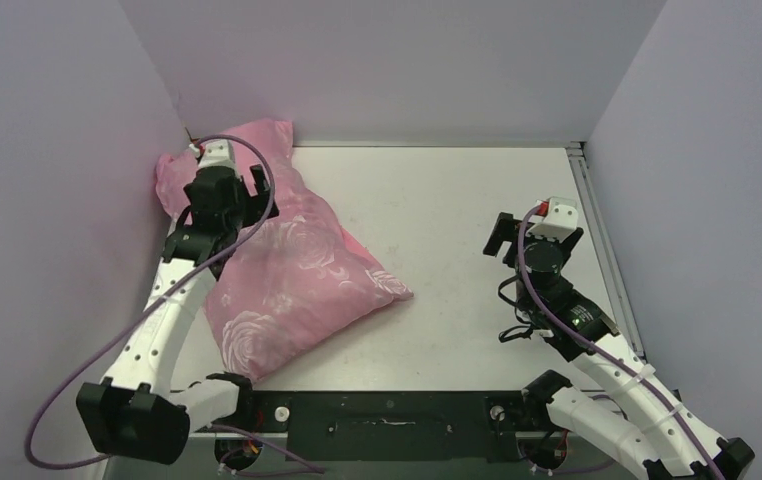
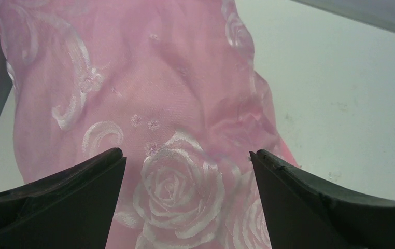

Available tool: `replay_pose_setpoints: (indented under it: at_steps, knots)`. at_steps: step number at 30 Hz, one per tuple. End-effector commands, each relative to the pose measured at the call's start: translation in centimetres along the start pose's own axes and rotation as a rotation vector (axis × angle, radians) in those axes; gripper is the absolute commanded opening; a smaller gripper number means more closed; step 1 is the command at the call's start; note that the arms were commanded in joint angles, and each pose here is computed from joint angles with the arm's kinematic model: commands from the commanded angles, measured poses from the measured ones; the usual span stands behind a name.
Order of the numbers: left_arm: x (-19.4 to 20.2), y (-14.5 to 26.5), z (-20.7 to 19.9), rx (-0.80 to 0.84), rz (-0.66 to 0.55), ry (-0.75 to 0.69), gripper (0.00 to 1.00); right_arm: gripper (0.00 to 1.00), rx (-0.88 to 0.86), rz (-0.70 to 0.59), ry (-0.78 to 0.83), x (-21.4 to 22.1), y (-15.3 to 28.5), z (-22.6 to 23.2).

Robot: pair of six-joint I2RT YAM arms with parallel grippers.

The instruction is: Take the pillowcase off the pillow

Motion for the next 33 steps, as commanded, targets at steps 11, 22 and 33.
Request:
replay_pose_setpoints:
  at_steps: [11,22,33]
  knots:
    - [4.4,-11.1,-2.0,-0.234,0.194,-0.266,0.96,0.9,-0.034,0.002,0.008,0.1,-0.3,0.6]
    - [10.9,-12.2,-4.4,-0.032,0.366,-0.306,0.32,0.9,-0.037,0.008,0.009,0.1,-0.3,0.5]
    - [9.3,-4.2,-14.8,0.415,0.334,-0.287,0.11,0.9,-0.083,0.027,-0.028,0.0,-0.5,1.3]
Point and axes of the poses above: each gripper's point midway between its finger pads, its own y axis back along the fingers, its own z axis along the line the jaws close on, x = y × z, the point moved 10 cm from there along y, back along the fingers, and after that the axes turned 13 degrees about y, right-handed, at the moved point
